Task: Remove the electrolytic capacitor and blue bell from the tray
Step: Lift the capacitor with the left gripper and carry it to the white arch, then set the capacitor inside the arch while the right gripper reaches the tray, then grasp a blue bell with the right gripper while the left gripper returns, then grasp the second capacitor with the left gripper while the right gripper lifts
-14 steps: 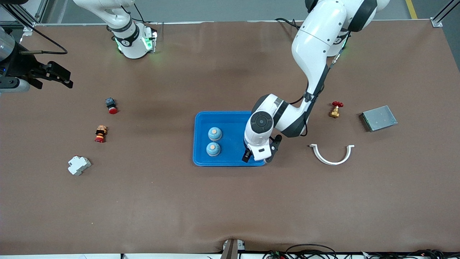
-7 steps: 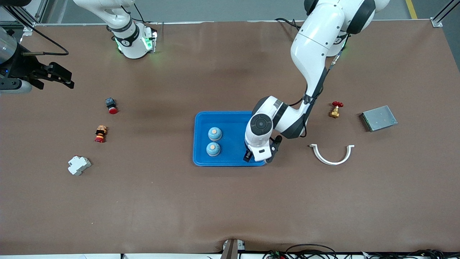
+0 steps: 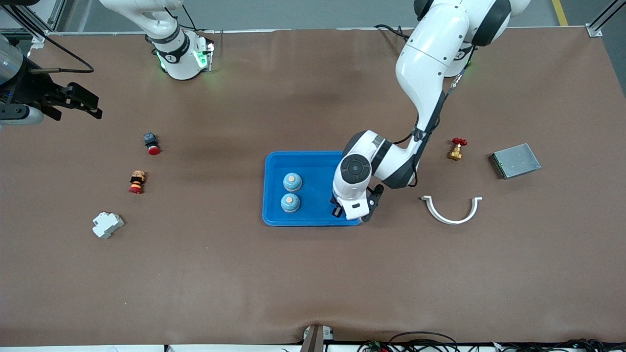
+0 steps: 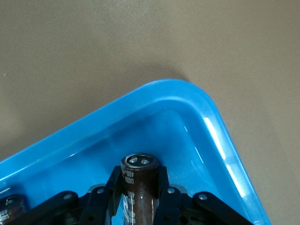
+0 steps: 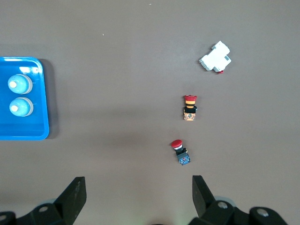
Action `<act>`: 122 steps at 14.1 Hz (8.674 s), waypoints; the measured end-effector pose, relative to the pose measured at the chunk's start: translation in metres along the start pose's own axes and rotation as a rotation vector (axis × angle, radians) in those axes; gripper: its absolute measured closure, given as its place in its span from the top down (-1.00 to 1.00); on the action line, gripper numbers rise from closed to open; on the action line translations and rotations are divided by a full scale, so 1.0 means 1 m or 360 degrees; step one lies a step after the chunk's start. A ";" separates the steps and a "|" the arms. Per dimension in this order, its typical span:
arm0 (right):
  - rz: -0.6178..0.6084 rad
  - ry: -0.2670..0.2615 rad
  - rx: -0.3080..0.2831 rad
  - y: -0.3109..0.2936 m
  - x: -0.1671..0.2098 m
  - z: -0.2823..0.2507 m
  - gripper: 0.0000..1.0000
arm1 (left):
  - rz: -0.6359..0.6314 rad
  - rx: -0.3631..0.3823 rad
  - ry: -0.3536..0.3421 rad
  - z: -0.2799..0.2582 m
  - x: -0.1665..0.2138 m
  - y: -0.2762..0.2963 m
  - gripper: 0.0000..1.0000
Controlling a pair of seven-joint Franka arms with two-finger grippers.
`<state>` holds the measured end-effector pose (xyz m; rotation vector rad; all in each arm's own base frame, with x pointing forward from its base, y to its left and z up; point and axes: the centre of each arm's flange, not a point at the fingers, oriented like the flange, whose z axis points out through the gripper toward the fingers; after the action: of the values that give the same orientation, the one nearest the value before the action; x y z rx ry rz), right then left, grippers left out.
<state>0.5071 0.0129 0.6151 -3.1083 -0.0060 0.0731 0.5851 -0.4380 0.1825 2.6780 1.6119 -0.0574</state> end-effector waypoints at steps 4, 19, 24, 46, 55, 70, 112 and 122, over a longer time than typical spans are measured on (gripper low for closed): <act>0.0000 -0.0004 0.0000 0.000 0.000 0.002 1.00 | 0.0000 0.0008 0.0003 -0.002 0.001 0.000 -0.32; 0.0000 0.0001 0.0004 0.000 0.000 0.008 1.00 | 0.0725 0.0281 -0.0123 -0.209 0.159 -0.042 -0.32; 0.0000 0.0008 0.0004 -0.001 0.000 0.008 1.00 | 0.0977 0.0276 -0.0221 -0.228 0.269 -0.100 -0.32; 0.0348 0.0057 0.0007 -0.090 -0.025 0.090 1.00 | 0.1221 0.0253 -0.0059 -0.037 0.320 -0.137 -0.32; 0.0769 0.0124 0.0061 -0.215 -0.048 0.219 1.00 | 0.1234 0.0230 -0.0041 -0.019 0.317 -0.134 -0.32; 0.1136 0.0115 0.0107 -0.358 -0.008 0.413 1.00 | 0.1219 0.0333 -0.0111 -0.035 0.319 -0.148 0.44; 0.0658 0.0092 -0.0075 -0.236 0.014 0.340 0.28 | -0.0310 0.0341 -0.0034 -0.040 -0.015 -0.032 1.00; 0.0369 0.0121 -0.0054 -0.103 -0.014 0.391 0.28 | -0.0283 0.0424 -0.0004 -0.008 -0.026 -0.045 1.00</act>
<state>0.4743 0.1286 0.2288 -3.1274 0.3589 -0.0405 0.5335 -0.4395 0.1915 2.7038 1.9660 -0.2982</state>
